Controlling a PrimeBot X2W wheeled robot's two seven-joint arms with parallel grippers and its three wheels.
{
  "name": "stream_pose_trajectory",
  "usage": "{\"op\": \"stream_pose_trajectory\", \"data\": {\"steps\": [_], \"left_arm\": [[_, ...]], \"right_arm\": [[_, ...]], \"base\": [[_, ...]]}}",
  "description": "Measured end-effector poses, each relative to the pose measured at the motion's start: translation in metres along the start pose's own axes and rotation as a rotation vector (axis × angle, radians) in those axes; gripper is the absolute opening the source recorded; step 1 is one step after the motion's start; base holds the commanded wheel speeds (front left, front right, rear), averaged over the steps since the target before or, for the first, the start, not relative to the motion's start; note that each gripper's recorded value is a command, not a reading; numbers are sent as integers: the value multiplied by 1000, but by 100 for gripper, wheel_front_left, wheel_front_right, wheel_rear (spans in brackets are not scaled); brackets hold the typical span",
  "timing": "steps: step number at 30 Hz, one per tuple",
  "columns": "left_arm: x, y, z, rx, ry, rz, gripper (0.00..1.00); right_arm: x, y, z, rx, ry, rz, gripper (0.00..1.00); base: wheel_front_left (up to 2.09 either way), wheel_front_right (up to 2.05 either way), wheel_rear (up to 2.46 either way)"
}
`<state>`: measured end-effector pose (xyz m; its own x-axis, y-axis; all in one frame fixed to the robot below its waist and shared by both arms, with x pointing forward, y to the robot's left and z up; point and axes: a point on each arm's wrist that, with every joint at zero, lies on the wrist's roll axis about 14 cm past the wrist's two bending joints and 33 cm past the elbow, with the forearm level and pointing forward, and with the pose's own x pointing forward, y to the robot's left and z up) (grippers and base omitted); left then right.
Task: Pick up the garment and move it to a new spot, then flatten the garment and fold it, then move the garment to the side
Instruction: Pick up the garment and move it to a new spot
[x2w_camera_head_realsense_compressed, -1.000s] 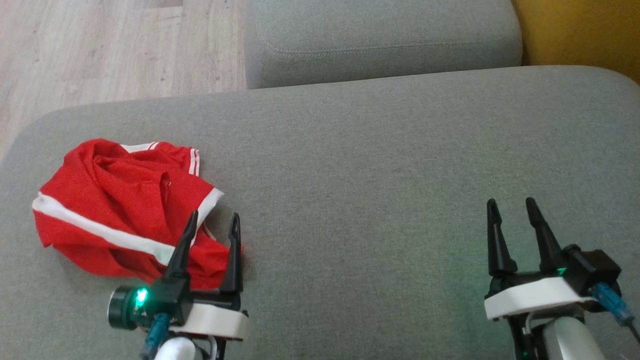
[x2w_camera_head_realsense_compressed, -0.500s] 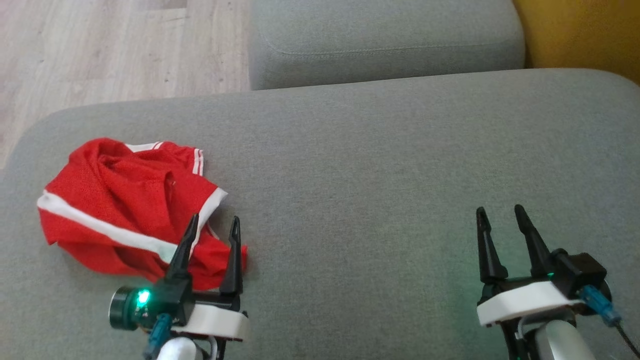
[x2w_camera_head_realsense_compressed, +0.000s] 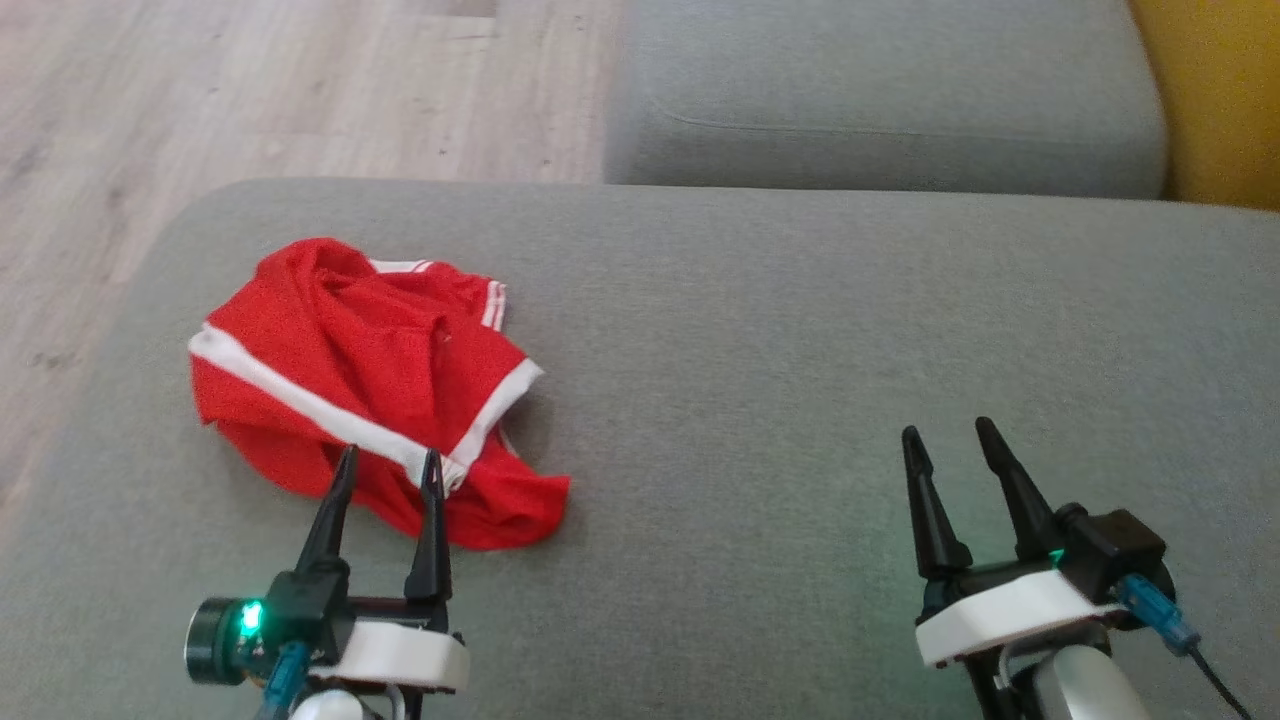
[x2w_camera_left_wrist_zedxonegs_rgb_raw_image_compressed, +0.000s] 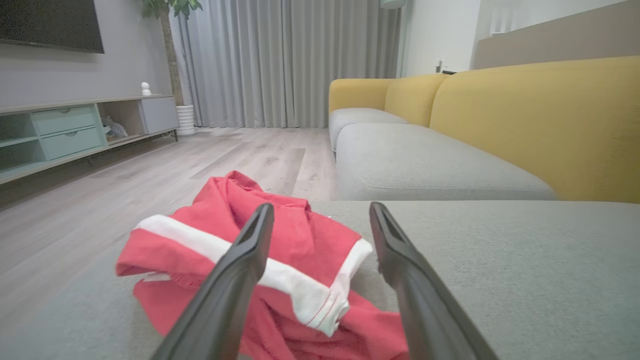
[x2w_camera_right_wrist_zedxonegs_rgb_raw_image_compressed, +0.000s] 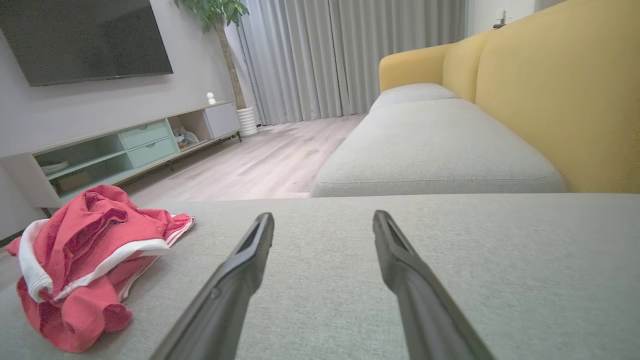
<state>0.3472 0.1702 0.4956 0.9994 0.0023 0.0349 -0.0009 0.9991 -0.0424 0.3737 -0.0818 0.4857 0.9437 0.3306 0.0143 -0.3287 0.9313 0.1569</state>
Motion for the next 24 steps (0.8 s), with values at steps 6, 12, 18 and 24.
{"op": "stream_pose_trajectory", "data": {"steps": [6,12,18,24], "left_arm": [[-15,26,2,13,-8,79,100],[-35,55,5,23,-19,172,100],[-52,71,5,25,-21,227,100],[-64,83,4,20,-20,270,100]], "right_arm": [[10,29,-2,35,5,87,100],[17,62,-2,50,12,187,100],[17,84,-7,56,29,251,100],[19,96,-7,56,34,287,100]], "base": [[0,0,0],[0,0,0],[0,0,0],[0,0,0]]}}
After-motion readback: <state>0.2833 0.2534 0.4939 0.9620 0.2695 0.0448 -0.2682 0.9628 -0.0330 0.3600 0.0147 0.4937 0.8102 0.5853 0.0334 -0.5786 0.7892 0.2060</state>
